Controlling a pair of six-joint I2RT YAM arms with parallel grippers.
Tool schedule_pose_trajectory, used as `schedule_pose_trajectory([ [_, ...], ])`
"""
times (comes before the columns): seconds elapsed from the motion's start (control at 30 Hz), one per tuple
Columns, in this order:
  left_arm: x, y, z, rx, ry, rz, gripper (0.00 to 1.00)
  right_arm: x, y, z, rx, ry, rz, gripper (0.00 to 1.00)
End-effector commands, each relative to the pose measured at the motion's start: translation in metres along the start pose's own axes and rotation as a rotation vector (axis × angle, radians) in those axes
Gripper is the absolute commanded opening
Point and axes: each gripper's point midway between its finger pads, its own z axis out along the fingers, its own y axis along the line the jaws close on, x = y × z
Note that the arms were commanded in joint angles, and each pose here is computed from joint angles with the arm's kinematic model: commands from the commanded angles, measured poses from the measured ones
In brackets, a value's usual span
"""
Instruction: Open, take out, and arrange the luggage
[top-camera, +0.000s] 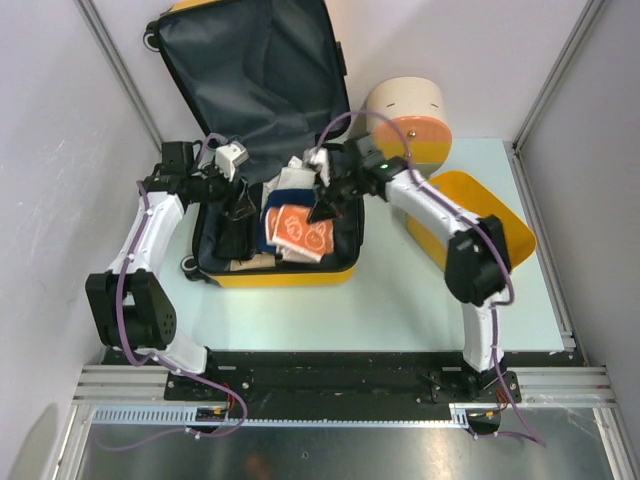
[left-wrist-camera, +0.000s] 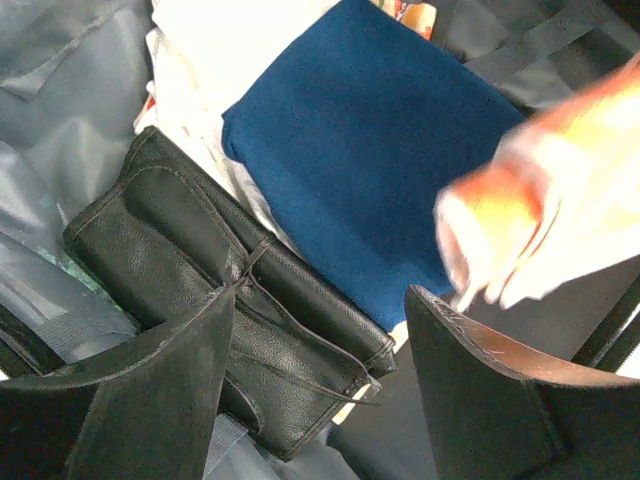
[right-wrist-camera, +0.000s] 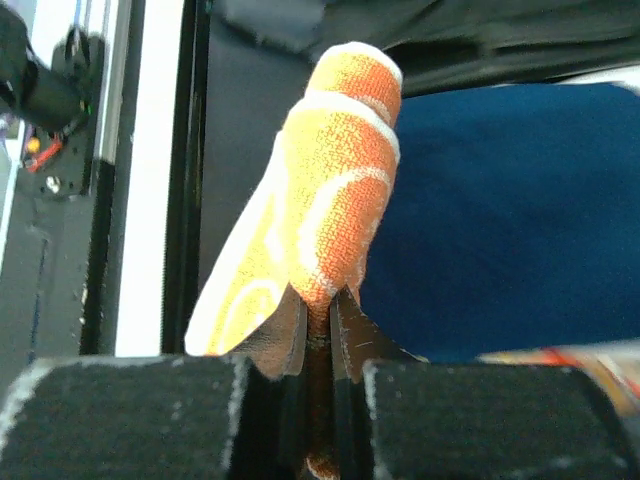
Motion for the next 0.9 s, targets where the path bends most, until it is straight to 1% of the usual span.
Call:
schedule_pose_trajectory([
  [0.0, -0.028, -0.012, -0.012, 0.015, -0.084, 0.059, 0.74, -0.081, -0.016, -0.121, 0.265, -0.216, 0.001, 0.0],
  [0.03, -0.03, -0.013, -0.012, 0.019, -0.087, 0.062, 0.74, -0.077, -0.019, -0.135, 0.296, -0.223, 0.027, 0.0],
  [0.07, -0.032, -0.012, -0.012, 0.017, -0.091, 0.067, 0.74, -0.084, -0.015, -0.157, 0.34, -0.245, 0.022, 0.0],
  [0.1, -0.033, -0.012, -0.012, 0.019, -0.093, 0.068, 0.73, -0.076, -0.026, -0.184, 0.411, -0.256, 0.053, 0.0],
  [0.13, -0.033, -0.011, -0.011, 0.016, -0.094, 0.07, 0.73, -0.066, -0.028, -0.197, 0.442, -0.255, 0.09, 0.0],
  [0.17, -0.036, -0.011, -0.012, 0.016, -0.1, 0.074, 0.74, -0.067, -0.024, -0.215, 0.482, -0.269, 0.092, 0.0],
  [0.2, -0.04, -0.021, -0.006, 0.045, -0.101, 0.09, 0.73, -0.061, -0.025, -0.228, 0.513, -0.272, 0.11, 0.0],
  [0.23, -0.041, -0.023, -0.004, 0.054, -0.103, 0.094, 0.73, -0.047, -0.03, -0.252, 0.567, -0.27, 0.155, 0.0],
  [0.3, -0.045, -0.026, 0.0, 0.067, -0.105, 0.104, 0.73, -0.032, -0.028, -0.277, 0.629, -0.252, 0.167, 0.0],
  [0.33, -0.045, -0.027, 0.002, 0.073, -0.106, 0.106, 0.74, -0.02, -0.03, -0.294, 0.668, -0.25, 0.203, 0.0],
  [0.4, -0.048, -0.03, 0.007, 0.085, -0.103, 0.114, 0.73, -0.006, -0.026, -0.306, 0.7, -0.241, 0.227, 0.0],
  [0.47, -0.048, -0.032, 0.011, 0.097, -0.101, 0.116, 0.74, 0.015, -0.028, -0.328, 0.749, -0.24, 0.276, 0.0],
  [0.57, -0.053, -0.033, 0.013, 0.099, -0.105, 0.127, 0.74, 0.044, -0.026, -0.337, 0.76, -0.227, 0.34, 0.0],
  [0.73, -0.056, -0.032, 0.015, 0.096, -0.102, 0.13, 0.74, 0.092, -0.017, -0.329, 0.69, -0.19, 0.464, 0.0],
  [0.87, -0.052, -0.032, 0.018, 0.095, -0.091, 0.118, 0.74, 0.139, -0.023, -0.323, 0.651, -0.175, 0.592, 0.0],
])
